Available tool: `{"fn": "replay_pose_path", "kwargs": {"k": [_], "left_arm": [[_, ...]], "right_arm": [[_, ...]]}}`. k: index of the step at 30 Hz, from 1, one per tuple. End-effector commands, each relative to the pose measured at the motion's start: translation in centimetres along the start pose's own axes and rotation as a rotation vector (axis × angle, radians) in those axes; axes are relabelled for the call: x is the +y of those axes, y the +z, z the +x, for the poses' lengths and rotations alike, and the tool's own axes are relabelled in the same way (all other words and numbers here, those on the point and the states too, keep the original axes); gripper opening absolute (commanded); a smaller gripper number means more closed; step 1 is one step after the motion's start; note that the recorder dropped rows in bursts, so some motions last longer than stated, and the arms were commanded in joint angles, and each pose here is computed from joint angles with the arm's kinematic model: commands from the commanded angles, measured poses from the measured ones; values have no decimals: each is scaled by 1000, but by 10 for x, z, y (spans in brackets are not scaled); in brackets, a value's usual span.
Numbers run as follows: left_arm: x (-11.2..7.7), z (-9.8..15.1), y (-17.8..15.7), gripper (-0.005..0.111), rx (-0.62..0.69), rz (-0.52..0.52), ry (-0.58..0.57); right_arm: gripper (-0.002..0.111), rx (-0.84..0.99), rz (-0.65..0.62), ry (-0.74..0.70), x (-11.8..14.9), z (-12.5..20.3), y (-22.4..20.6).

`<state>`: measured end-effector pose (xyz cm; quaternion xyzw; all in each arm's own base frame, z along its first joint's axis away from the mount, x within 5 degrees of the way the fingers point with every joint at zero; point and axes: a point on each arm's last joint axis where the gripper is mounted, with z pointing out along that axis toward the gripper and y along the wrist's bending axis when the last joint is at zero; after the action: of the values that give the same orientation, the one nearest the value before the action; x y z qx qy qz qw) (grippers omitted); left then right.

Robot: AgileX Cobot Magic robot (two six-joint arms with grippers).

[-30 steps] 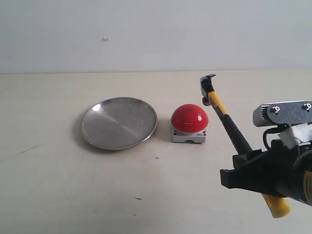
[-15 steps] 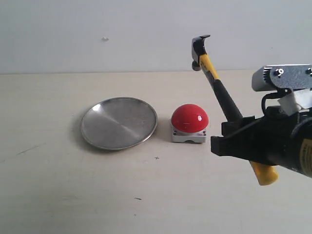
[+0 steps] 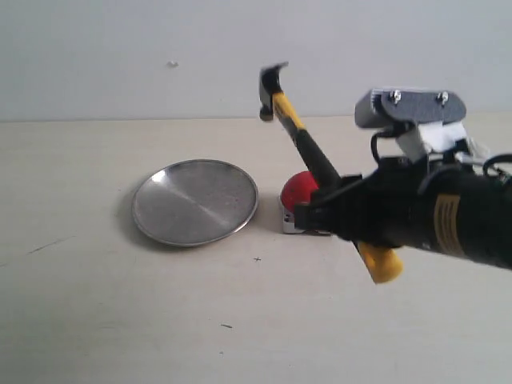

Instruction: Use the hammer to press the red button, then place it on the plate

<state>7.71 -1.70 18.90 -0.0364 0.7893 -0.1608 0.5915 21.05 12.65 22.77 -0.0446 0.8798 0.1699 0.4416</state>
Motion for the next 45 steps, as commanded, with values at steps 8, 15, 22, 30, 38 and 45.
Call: {"fn": "replay_pose_path", "kwargs": {"k": [8,15,22,30,38,45], "left_arm": [[0,-1,0,0,-9,1,-14],[0,-1,0,0,-9,1,-14],[0,-1,0,0,-9,1,-14],[0,-1,0,0,-9,1,-14],[0,-1,0,0,-9,1,-14],[0,-1,0,0,-9,1,-14]], "right_arm": [[0,-136,-102,-84,33,-62,8],[0,-157,-550,-702,81,-71,-13],[0,-311,-786,-577,96,-76,-8],[0,-479,-650,99,66,-64,58],[0,-337,-439,350,52,-21,102],[0,-294,-383,421,48,-1,123]]}}
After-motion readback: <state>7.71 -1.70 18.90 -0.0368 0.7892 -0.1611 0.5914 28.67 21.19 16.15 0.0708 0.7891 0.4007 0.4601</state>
